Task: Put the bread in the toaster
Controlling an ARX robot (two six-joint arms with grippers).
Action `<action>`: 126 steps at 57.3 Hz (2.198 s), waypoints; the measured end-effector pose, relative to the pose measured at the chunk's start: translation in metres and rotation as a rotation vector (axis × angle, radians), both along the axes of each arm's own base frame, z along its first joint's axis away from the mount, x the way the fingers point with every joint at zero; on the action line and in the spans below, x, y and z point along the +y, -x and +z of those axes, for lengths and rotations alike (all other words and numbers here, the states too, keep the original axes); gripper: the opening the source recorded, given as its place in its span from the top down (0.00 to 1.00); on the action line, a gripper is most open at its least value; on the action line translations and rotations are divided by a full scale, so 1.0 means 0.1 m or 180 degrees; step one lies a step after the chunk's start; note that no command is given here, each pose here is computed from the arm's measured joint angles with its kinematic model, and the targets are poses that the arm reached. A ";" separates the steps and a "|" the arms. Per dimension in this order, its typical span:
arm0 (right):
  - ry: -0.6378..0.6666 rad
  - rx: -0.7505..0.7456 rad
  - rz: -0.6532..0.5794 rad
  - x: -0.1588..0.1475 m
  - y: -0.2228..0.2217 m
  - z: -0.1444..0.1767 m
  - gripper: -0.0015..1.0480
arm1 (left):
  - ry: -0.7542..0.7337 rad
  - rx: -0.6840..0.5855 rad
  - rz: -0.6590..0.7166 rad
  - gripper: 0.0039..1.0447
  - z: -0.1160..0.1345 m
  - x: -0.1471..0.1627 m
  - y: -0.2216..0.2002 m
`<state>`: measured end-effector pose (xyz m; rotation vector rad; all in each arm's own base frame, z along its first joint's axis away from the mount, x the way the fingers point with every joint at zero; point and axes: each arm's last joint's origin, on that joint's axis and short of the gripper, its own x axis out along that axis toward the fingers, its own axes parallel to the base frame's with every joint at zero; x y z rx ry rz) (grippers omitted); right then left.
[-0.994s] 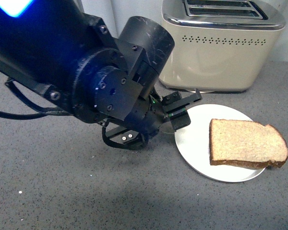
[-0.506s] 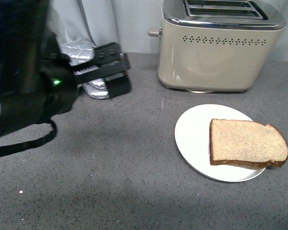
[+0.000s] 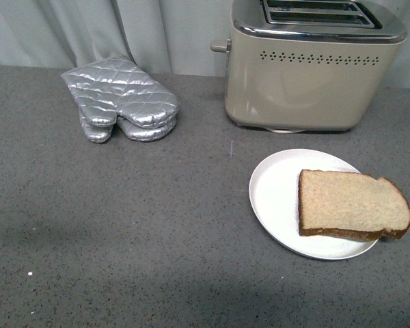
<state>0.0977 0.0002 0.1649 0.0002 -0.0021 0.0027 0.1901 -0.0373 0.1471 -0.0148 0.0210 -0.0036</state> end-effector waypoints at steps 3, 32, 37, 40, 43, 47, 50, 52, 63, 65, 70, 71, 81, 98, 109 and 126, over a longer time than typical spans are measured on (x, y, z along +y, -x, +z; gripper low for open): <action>0.0000 0.0000 0.0001 0.00 0.00 0.00 0.09 | -0.0003 -0.0013 -0.0015 0.97 0.02 0.04 0.05; 0.0000 0.0000 0.0001 0.00 0.00 0.00 0.09 | -0.0024 -0.0021 -0.0076 0.97 0.15 0.30 0.43; 0.0000 0.0000 0.0001 0.00 0.00 0.00 0.09 | -0.0022 -0.0066 0.0020 0.97 0.19 0.37 0.49; 0.0000 0.0000 0.0001 0.00 0.00 0.00 0.09 | -0.0022 -0.0083 0.0009 0.97 0.21 0.37 0.52; 0.0000 0.0000 0.0001 0.00 0.00 0.00 0.09 | -0.0022 -0.0095 0.0009 0.97 0.22 0.37 0.55; 0.0000 0.0000 0.0001 0.00 0.00 0.00 0.09 | -0.0022 -0.0108 0.0011 0.97 0.24 0.37 0.59; 0.0000 0.0000 0.0001 0.00 0.00 0.00 0.09 | -0.0022 -0.0120 0.0011 0.97 0.25 0.37 0.63; 0.0000 0.0000 0.0001 0.00 0.00 0.00 0.09 | -0.0022 -0.0123 0.0011 0.97 0.25 0.37 0.64; 0.0000 0.0000 0.0001 0.00 0.00 0.00 0.09 | -0.0022 -0.0132 0.0011 0.97 0.26 0.37 0.70; 0.0000 0.0000 0.0001 0.00 0.00 0.00 0.09 | -0.0022 -0.0133 0.0011 0.97 0.26 0.37 0.72; 0.0000 0.0000 0.0001 0.00 0.00 0.00 0.09 | -0.0022 -0.0137 0.0011 0.97 0.26 0.37 0.75; 0.0000 0.0000 0.0001 0.00 0.00 0.00 0.09 | -0.0022 -0.0137 0.0012 0.97 0.26 0.37 0.75; 0.0000 0.0000 0.0001 0.00 0.00 0.00 0.09 | -0.0022 -0.0137 0.0011 0.97 0.26 0.37 0.79; 0.0000 0.0000 0.0001 0.00 0.00 0.00 0.09 | -0.0022 -0.0026 0.0006 0.97 0.21 0.37 0.90; 0.0001 0.0006 0.0002 0.00 0.00 0.00 0.09 | -0.0023 -0.0114 0.0006 0.97 0.22 0.37 0.93; 0.0052 0.1220 0.0235 -0.21 -0.66 0.04 0.09 | -0.0023 -0.0119 0.0005 0.52 0.22 0.37 0.93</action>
